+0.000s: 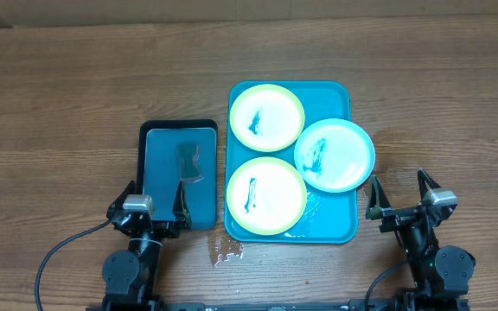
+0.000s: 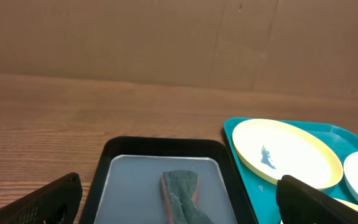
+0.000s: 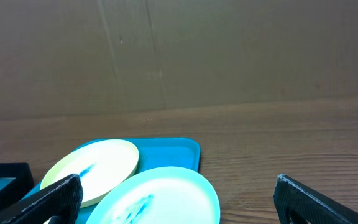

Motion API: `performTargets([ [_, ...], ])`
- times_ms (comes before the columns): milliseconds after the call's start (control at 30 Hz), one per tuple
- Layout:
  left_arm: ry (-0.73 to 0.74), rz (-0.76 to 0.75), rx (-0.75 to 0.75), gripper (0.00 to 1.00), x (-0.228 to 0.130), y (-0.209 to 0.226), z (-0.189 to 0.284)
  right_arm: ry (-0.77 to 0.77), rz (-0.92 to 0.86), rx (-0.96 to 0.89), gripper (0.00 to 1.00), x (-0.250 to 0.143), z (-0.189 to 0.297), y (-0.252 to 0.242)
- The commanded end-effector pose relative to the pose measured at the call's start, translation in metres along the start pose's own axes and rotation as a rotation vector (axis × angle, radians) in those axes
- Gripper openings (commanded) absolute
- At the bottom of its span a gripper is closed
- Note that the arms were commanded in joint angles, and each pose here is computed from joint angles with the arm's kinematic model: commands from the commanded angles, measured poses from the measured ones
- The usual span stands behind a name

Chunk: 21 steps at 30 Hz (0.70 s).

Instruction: Clean dirty plates on tray and stack at the side

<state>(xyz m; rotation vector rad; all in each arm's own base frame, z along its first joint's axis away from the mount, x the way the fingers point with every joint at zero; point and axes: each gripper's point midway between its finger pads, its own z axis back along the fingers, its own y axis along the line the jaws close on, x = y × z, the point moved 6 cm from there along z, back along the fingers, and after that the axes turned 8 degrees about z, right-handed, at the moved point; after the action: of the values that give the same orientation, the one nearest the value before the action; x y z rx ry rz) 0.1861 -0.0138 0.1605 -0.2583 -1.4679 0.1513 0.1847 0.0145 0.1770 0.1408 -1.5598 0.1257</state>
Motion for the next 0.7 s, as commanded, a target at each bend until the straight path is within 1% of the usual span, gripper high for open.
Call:
performTargets([
  [0, 0.001, -0.011, 0.002, 1.0, -0.001, 0.001, 0.0, -0.003, 0.001, -0.009, 1.0, -0.002, 0.0, -0.001],
  [133, 0.0, -0.017, 0.006, 1.0, -0.001, 0.001, 0.0, -0.003, 0.001, -0.009, 1.0, -0.002, 0.0, -0.001],
  [233, -0.019, -0.167, 0.084, 1.0, 0.002, 0.01, 0.0, -0.008, 0.003, -0.009, 1.0, -0.001, 0.0, -0.001],
  [267, -0.016, -0.197, 0.079, 1.0, 0.002, 0.009, 0.0, -0.009, 0.002, -0.009, 1.0, -0.001, 0.0, -0.001],
  [533, -0.026, -0.197, 0.069, 1.0, 0.004, 0.008, 0.0, -0.011, -0.009, 0.007, 1.0, -0.001, 0.0, 0.001],
  [567, -0.039, -0.189, 0.06, 1.0, 0.006, 0.006, 0.0, -0.014, -0.027, 0.035, 1.0, 0.0, 0.0, 0.004],
  [633, -0.041, -0.152, -0.016, 1.0, 0.007, -0.002, 0.0, -0.031, -0.089, 0.133, 1.0, 0.005, 0.001, 0.014],
  [667, -0.062, -0.121, -0.107, 1.0, 0.011, -0.013, 0.001, -0.047, -0.1, 0.178, 1.0, 0.008, 0.002, 0.019],
])
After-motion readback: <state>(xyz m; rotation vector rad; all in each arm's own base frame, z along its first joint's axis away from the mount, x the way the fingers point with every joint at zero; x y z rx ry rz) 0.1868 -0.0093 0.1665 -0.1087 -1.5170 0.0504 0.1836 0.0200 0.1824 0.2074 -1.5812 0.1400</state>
